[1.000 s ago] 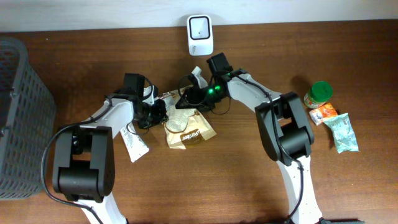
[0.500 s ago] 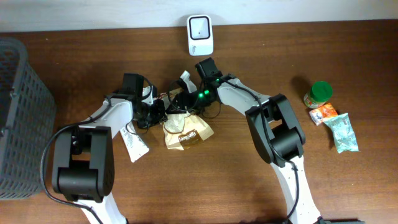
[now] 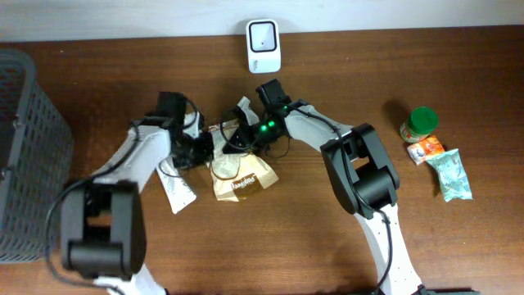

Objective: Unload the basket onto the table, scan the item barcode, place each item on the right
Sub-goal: 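Lift the rice bag with the right gripper to the scanner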

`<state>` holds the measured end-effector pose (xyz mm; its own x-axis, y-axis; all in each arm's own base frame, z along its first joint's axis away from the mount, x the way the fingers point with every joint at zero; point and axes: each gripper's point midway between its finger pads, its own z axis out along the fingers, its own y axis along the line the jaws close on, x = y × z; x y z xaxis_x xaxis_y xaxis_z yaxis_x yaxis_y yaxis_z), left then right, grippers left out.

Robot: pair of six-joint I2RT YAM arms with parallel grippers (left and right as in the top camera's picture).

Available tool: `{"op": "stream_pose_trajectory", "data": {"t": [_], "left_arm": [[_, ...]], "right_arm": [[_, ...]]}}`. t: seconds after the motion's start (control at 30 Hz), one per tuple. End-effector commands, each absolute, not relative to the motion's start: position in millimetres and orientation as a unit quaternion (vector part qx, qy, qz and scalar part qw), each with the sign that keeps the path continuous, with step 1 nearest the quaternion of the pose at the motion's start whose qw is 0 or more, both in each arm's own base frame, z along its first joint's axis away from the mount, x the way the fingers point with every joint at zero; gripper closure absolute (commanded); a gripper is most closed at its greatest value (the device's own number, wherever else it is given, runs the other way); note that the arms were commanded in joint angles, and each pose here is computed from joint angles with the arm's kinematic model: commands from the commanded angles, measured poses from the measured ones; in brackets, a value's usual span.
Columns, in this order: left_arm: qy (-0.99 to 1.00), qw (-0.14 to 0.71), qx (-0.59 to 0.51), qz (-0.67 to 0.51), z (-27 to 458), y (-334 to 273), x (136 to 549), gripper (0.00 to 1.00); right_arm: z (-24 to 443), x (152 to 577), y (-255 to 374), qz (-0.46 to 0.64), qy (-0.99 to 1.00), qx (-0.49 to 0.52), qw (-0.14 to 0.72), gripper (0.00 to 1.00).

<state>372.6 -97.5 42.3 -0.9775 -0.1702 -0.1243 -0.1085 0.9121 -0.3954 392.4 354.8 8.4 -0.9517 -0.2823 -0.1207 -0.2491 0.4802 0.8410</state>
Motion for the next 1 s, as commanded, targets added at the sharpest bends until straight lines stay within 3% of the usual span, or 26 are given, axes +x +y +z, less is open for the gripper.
{"op": "stream_pose_trajectory", "data": {"t": [0.0,0.07,0.23,0.3,0.4,0.43,0.67,0.97], "left_arm": [[0.956,0.205,-0.064,-0.200,134,-71,398,0.93],[0.947,0.246,-0.075,-0.193,165,-49,394,0.89],[0.945,0.255,-0.097,-0.182,169,-30,394,0.82],[0.945,0.256,-0.098,-0.179,169,-29,394,0.51],[0.947,0.258,-0.103,-0.162,167,-23,395,0.20],[0.948,0.257,-0.105,-0.157,166,-22,394,0.01],[0.948,0.257,-0.105,-0.156,166,-21,394,0.01],[0.948,0.257,-0.105,-0.156,166,-21,394,0.01]], "right_arm": [[27,395,337,-0.482,-0.858,0.177,-0.007,0.96],[79,399,316,-0.496,-0.847,0.190,-0.034,0.96],[173,407,254,-0.531,-0.826,0.168,-0.087,0.95],[217,404,227,-0.573,-0.796,0.159,-0.110,0.95],[257,395,200,-0.620,-0.757,0.159,-0.133,0.96],[268,393,182,-0.626,-0.756,0.136,-0.136,0.95],[297,389,106,-0.593,-0.781,0.052,-0.188,0.95],[325,358,121,-0.589,-0.780,0.083,-0.197,0.96]]}}
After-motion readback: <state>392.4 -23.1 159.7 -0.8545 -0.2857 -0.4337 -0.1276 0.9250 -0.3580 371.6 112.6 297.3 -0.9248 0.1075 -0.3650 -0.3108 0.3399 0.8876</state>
